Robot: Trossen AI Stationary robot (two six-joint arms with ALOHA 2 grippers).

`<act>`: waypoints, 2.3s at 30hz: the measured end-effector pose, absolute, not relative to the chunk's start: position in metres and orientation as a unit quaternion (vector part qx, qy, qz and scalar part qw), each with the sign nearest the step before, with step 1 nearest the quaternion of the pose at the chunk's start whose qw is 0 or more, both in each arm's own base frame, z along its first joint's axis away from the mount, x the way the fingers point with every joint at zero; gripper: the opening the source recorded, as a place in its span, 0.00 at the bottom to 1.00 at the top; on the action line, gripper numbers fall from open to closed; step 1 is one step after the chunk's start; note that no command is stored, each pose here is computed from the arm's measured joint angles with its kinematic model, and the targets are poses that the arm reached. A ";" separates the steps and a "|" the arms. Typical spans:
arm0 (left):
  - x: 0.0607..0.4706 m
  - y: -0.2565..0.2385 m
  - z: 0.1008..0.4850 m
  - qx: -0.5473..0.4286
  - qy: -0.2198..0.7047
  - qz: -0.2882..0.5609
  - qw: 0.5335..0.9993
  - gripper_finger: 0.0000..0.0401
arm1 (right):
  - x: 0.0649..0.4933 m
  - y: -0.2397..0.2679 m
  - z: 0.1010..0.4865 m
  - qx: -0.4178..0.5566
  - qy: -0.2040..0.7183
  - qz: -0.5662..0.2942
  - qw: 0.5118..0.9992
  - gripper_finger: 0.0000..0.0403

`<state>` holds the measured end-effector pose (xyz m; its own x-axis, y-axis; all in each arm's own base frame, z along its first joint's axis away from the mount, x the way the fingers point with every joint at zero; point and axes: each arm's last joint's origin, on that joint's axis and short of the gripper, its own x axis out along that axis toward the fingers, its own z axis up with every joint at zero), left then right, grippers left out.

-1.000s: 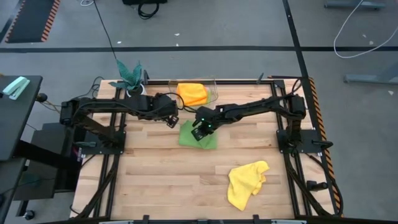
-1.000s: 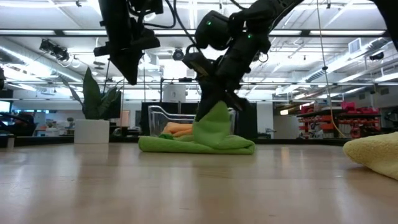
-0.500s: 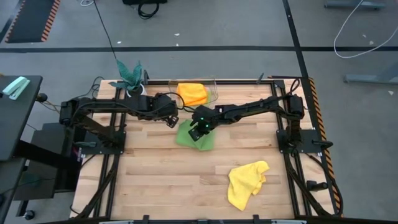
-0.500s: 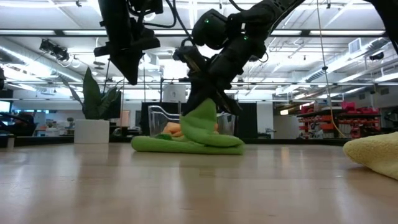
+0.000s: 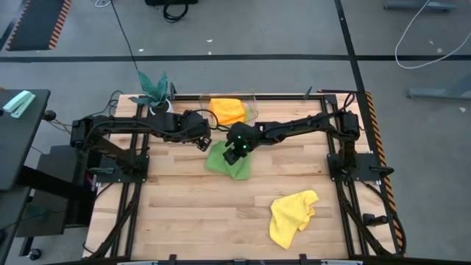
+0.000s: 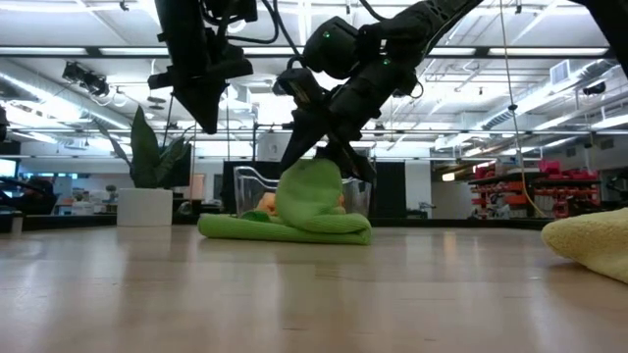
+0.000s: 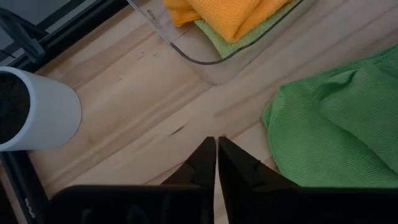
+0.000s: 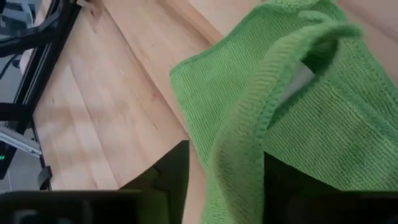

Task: Fold microfiber towels
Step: Fold the green microfiber cloth

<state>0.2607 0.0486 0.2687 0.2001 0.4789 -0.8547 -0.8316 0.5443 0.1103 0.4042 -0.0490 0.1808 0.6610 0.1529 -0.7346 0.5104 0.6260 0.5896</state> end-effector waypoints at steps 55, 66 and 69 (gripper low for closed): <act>0.289 0.007 0.218 -0.238 0.551 0.395 0.696 0.08 | 0.381 -0.035 0.169 0.315 0.499 -0.184 0.786 0.02; 0.308 -0.001 0.209 -0.262 0.519 0.365 0.727 0.03 | 0.346 -0.036 0.129 0.339 0.539 -0.235 0.734 0.02; 0.308 -0.001 0.207 -0.261 0.522 0.368 0.723 0.03 | 0.339 -0.027 0.126 0.332 0.551 -0.237 0.728 0.01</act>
<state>0.3078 -0.0006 0.2071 0.1829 0.2607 -0.9479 -0.8055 0.5925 0.0076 0.3387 -0.0268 0.1261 0.2796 0.0214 -0.9599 0.7111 0.6671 0.2220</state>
